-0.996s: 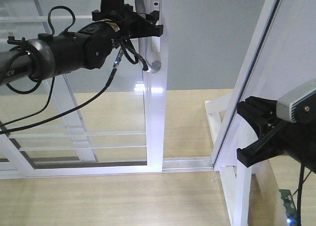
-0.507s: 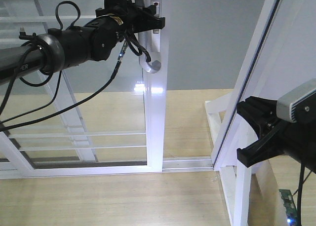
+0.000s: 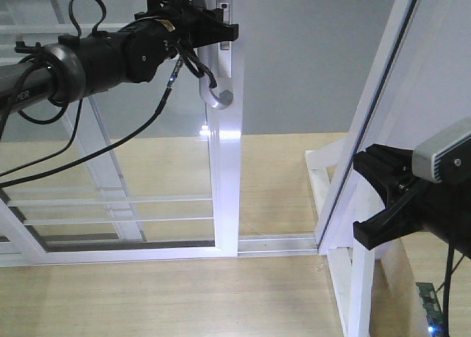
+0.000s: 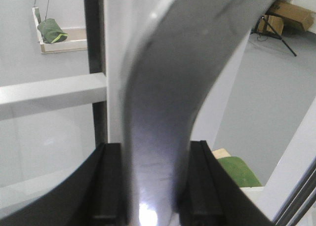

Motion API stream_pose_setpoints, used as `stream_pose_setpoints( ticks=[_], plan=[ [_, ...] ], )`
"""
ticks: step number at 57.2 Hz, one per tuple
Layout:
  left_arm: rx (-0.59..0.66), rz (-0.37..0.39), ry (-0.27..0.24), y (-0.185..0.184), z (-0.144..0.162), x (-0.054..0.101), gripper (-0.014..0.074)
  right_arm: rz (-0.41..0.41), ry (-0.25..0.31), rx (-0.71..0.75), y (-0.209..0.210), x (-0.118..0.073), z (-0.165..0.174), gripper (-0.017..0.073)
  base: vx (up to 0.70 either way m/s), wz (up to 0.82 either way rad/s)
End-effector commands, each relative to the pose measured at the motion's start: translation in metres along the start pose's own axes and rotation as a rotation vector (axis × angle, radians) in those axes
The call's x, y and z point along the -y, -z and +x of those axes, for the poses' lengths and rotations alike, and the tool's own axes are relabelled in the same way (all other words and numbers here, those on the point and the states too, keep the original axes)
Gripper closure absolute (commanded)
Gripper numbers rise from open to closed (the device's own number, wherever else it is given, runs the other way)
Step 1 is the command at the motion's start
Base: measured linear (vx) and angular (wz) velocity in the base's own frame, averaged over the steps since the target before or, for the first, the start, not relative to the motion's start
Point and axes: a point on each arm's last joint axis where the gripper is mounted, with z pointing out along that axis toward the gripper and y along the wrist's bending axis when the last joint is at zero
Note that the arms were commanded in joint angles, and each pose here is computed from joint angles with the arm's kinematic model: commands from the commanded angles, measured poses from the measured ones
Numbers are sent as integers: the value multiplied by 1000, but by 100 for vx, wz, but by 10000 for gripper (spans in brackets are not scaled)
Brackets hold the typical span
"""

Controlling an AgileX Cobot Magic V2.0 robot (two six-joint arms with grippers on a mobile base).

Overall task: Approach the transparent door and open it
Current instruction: 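Slide the door farther open with the left gripper, away from the right gripper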

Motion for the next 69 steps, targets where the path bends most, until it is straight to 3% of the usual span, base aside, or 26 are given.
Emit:
stream_pose_setpoints(
  ticks=[1,10,42,69],
  plan=[
    [163,-26,0,19,-46,-9,596,25,12,117,4,3,-18,561,0,0],
    [203,-48,-44,31,-63,-17,594,25,12,117,4,3,-18,561,0,0],
    [314,-181,-28,85,-118,-77,594,25,12,117,4,3,-18,561,0,0],
    [324,-275,-18,109,-132,-117,594,25,11,118,4,3,-18,561,0,0]
  ],
)
